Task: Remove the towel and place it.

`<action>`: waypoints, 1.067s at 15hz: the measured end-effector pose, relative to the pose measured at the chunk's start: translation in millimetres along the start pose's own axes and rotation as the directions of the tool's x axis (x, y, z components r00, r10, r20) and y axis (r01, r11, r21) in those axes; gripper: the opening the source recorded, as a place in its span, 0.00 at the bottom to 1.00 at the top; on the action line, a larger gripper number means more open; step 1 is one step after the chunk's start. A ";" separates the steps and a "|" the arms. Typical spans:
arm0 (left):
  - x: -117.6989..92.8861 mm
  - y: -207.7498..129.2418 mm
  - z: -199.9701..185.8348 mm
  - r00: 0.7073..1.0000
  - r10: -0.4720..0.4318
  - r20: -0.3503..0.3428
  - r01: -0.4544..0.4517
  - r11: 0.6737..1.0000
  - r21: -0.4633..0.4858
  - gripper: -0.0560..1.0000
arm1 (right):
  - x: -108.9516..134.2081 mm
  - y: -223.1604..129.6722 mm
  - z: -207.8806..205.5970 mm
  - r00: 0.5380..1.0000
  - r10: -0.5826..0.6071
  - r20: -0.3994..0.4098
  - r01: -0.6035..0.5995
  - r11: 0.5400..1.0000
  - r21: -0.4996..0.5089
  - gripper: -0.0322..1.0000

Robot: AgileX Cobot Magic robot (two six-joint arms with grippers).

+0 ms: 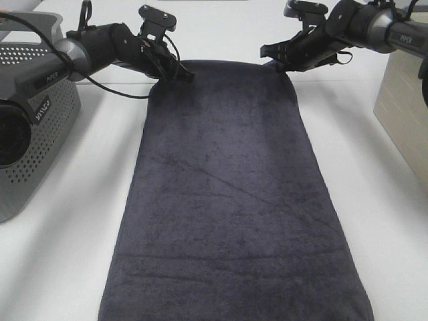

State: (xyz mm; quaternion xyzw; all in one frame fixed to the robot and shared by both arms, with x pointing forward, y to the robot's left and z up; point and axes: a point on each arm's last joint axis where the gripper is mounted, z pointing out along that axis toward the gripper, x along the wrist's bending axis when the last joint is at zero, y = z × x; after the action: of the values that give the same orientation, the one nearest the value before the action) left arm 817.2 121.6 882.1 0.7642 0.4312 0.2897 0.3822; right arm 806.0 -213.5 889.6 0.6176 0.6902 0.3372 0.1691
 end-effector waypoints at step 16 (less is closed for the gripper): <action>2.1 -18.4 17.6 0.998 0.005 -0.061 -0.010 0.997 -0.083 0.48 | -3.7 -19.3 23.7 1.000 0.030 0.001 -0.030 1.000 0.006 0.54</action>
State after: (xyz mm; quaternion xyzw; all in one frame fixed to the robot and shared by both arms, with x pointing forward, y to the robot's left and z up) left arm 823.7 123.7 857.5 0.7402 0.4273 0.3317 0.3993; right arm 807.8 -211.3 859.0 0.6284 0.6818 0.3374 0.1624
